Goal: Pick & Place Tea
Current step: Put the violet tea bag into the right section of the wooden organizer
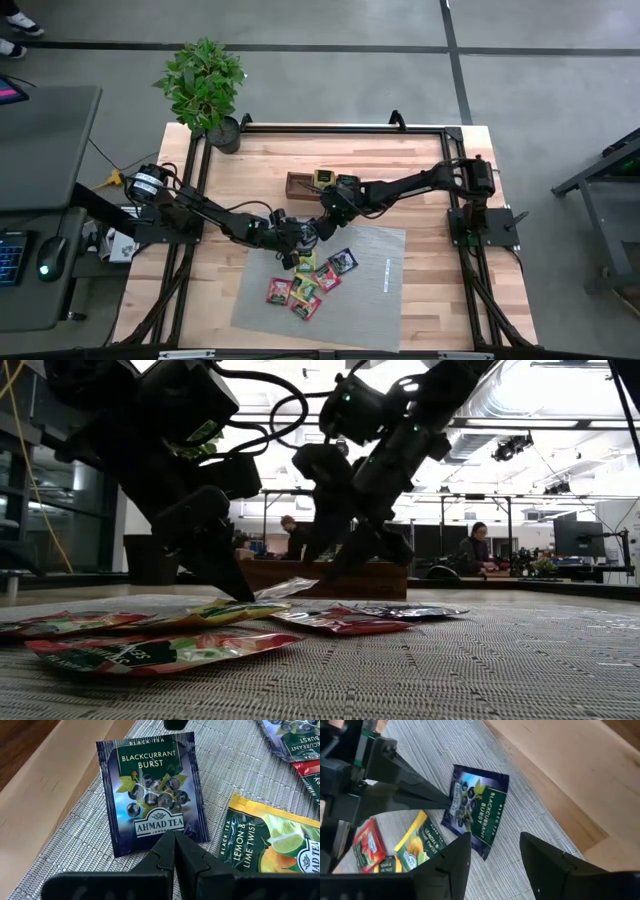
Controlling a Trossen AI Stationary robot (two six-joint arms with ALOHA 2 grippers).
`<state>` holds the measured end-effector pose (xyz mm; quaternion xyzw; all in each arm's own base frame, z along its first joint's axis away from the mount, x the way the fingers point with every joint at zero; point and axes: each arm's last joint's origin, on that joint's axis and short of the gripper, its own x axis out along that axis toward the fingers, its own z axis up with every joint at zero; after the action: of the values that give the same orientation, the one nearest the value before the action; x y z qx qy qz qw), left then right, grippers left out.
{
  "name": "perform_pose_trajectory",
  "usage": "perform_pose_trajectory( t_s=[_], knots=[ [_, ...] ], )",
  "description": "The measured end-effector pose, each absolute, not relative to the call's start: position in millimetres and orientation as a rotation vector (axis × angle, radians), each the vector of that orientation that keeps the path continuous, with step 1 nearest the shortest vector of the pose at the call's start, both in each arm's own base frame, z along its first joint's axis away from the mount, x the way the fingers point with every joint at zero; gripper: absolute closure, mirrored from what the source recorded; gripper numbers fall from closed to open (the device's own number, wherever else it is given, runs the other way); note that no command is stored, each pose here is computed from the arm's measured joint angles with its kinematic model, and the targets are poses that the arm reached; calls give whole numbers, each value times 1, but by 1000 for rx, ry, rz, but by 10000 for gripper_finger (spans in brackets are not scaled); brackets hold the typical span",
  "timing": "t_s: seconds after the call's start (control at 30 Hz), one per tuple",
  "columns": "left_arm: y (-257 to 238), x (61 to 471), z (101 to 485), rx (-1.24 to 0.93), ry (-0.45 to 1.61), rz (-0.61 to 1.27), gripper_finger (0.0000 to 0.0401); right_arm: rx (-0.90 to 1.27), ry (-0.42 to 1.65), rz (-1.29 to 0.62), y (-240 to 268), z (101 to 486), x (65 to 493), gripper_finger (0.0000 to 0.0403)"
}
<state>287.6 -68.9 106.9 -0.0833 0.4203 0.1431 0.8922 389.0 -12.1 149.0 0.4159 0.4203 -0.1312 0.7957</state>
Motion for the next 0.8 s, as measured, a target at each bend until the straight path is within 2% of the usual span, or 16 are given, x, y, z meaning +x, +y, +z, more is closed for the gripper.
perform_pose_trajectory(
  t_s=[0.2,0.47,0.8],
  knots=[
    [-69,288,107,-169,872,297,400,898,889,-280,-16,144,392,233],
    [-69,288,107,-153,875,289,400,913,842,-180,-14,138,402,233],
    [-69,287,106,-148,875,287,400,896,869,-209,-17,132,400,235]
  ],
)
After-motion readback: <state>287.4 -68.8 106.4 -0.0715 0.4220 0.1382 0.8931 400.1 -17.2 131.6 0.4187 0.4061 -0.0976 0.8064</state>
